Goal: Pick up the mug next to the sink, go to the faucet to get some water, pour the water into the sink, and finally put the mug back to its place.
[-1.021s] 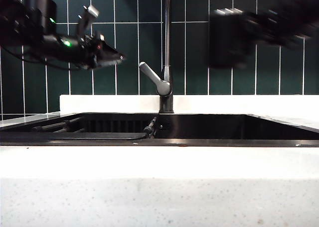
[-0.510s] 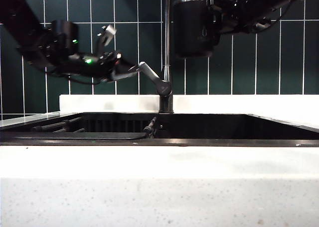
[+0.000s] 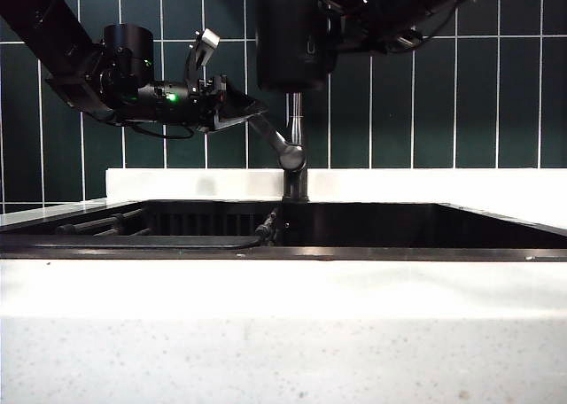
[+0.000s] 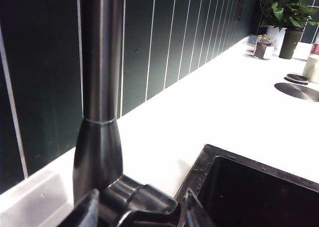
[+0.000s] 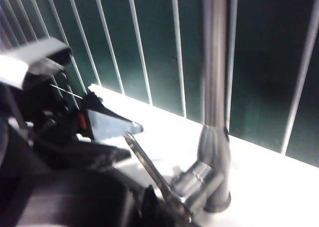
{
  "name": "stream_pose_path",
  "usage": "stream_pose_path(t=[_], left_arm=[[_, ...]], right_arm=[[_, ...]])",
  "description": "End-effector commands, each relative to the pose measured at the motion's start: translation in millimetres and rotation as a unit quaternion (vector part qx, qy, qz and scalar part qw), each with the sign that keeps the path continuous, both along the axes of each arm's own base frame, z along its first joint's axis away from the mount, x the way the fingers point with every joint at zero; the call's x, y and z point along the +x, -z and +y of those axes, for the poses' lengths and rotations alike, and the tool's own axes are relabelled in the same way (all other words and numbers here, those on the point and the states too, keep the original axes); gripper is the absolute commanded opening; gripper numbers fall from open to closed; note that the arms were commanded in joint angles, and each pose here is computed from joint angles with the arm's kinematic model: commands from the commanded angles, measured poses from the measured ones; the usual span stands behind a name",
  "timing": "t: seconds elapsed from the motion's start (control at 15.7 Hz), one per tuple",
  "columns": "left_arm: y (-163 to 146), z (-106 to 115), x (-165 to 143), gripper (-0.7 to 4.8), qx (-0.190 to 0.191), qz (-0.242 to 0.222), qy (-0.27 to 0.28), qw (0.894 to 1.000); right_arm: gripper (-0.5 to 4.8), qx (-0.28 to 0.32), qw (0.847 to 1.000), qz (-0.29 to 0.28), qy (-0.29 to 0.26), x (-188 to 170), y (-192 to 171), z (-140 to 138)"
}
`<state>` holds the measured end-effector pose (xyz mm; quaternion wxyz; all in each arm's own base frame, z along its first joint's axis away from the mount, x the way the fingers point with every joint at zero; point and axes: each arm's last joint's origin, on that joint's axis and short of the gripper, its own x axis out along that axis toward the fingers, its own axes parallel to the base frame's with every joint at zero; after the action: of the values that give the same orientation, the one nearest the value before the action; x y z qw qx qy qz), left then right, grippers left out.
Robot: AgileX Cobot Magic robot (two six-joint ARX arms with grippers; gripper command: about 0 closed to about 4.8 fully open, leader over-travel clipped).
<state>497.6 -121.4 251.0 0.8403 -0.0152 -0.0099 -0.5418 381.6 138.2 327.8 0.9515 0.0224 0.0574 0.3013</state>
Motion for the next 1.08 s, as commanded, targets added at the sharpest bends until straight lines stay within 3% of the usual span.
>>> stream_pose_path(t=[0.06,0.57,0.77,1.08], left_arm=[[-1.8,-1.4,-1.5,2.15,0.001,-0.002,0.028,1.0],[3.5,-4.2,-7.1,2.14,0.005,0.043,0.126,0.991],[5.2,-4.0,-6.7,2.14,0.007,0.05,0.118,0.992],[5.0,-2.9,-3.3,2.15,0.01,0.035,0.058,0.998]], right_arm=[[-0.01,0.017,0.999,-0.032,0.004,0.2,-16.9,-2.3],[-0.01,0.015,1.0,-0.027,0.001,0.2,-20.0,-1.8],[-0.01,0.013,1.0,-0.023,0.001,0.2,-19.2,-1.8],[-0.01,0.008,1.0,-0.006,-0.003,-0.2,-15.8,-1.7]])
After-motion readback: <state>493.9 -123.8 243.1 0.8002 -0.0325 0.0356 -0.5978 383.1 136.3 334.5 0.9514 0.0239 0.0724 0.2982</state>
